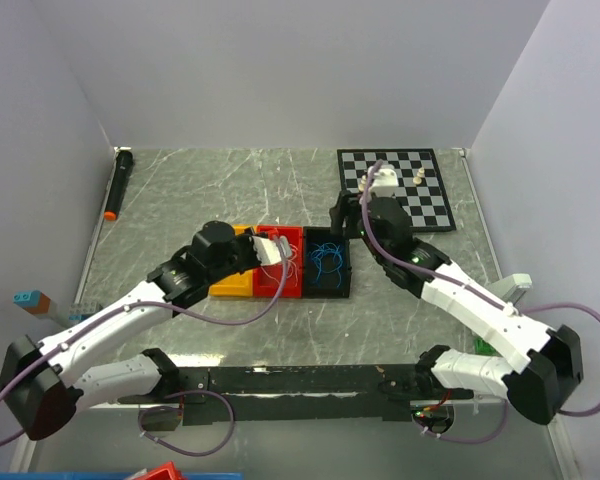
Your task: Untangle the cables
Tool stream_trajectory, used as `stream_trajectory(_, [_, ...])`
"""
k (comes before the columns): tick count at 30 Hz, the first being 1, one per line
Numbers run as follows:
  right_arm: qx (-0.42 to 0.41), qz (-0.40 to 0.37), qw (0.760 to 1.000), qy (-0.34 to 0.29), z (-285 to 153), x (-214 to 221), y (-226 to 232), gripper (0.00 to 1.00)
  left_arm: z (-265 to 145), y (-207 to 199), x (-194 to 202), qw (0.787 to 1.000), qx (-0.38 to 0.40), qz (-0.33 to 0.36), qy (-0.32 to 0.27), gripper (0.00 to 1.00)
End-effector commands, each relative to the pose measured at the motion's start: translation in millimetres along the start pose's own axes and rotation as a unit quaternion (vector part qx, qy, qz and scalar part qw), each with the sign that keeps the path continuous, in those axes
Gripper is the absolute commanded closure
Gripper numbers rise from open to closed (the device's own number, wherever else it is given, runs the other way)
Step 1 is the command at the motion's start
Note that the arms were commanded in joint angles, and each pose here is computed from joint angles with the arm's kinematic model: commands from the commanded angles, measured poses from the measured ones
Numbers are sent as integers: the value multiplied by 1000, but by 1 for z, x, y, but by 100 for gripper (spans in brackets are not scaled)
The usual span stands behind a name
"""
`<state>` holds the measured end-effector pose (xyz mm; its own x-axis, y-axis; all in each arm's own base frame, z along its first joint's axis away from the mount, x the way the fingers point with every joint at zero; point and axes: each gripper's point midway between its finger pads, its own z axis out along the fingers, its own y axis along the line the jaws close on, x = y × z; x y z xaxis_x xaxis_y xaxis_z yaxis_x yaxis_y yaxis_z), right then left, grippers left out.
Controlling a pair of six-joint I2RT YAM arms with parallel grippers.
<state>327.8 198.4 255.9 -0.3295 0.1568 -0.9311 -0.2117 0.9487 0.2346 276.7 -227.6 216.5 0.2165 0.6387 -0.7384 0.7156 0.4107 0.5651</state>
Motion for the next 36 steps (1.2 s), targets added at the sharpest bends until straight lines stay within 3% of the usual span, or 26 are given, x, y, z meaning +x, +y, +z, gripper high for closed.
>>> stream_trajectory(1, [28, 27, 999, -26, -13, -7, -20, 27, 5, 21, 4, 998, -53, 21, 13, 99])
stream_trajectory(10, [22, 41, 999, -25, -20, 1, -28, 24, 28, 15, 24, 997, -45, 15, 59, 99])
stream_trajectory(18, [26, 55, 998, -26, -24, 6, -33, 20, 53, -11, 2, 994, 64, -57, 73, 46])
stream_trajectory(24, [28, 57, 998, -31, -31, 3, -36, 18, 49, 0, -33, 985, 85, -136, 60, 32])
stream_trajectory(27, [26, 60, 997, -33, -34, 1, -37, 18, 42, 14, -51, 978, 83, -180, 59, 4])
stream_trajectory(33, [1, 56, 998, -18, -40, 9, -30, 0, 28, 65, -77, 963, 14, -250, 100, 3])
stream_trajectory(36, [-4, 50, 999, 2, -42, 14, -29, 0, 22, 77, -67, 956, -21, -255, 142, 3])
